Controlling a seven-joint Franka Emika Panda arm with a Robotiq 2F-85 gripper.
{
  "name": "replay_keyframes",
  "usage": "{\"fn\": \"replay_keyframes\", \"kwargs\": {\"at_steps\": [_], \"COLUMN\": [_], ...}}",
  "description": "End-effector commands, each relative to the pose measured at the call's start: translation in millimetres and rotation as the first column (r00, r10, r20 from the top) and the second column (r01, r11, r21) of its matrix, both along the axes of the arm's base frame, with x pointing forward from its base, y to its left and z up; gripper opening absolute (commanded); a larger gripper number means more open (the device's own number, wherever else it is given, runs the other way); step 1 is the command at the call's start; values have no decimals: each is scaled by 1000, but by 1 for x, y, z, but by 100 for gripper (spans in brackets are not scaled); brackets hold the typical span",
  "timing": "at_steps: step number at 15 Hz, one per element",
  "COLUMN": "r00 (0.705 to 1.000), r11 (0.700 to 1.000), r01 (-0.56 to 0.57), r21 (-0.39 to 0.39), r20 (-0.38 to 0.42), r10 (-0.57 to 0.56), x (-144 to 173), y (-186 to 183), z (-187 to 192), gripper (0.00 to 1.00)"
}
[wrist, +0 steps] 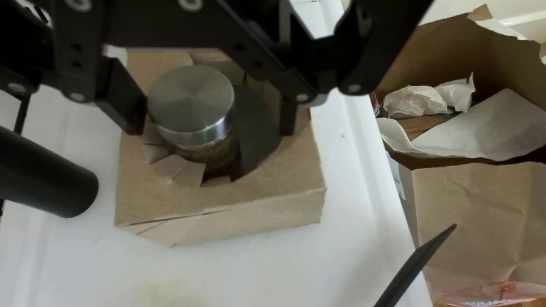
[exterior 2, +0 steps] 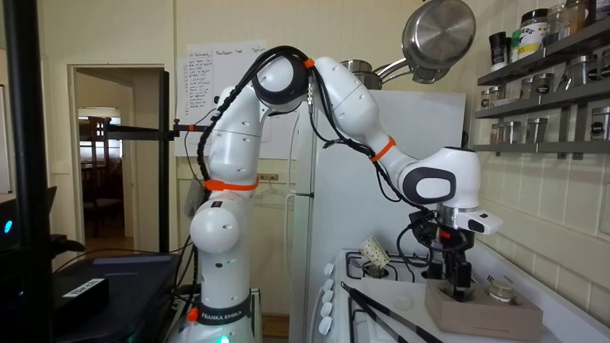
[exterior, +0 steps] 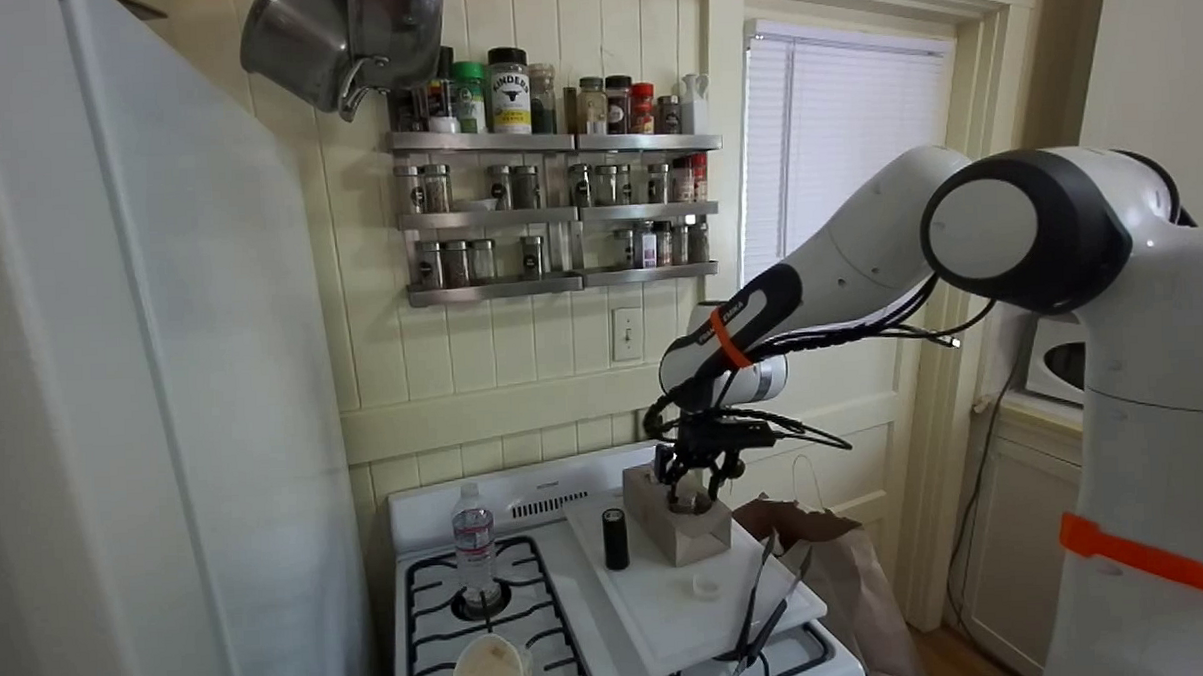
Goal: Remove the glass jar from the box and place it on the white tray.
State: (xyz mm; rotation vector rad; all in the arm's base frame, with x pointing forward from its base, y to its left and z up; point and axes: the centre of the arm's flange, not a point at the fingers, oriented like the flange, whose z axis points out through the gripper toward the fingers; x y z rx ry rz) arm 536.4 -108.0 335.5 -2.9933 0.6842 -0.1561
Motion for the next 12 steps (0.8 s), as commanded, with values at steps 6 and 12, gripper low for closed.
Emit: {"fn": "replay_keyframes", "kwargs": {"at_steps": [6,12], "r00": [1000,998], "r11": [1000,993], "r01": [-4,-55], "r21": [11,-107], "r20": [-18,32], "r10": [4,59], "x": [12,-19], "y": [7,38], "z": [-6,47], "gripper": [25,25]}}
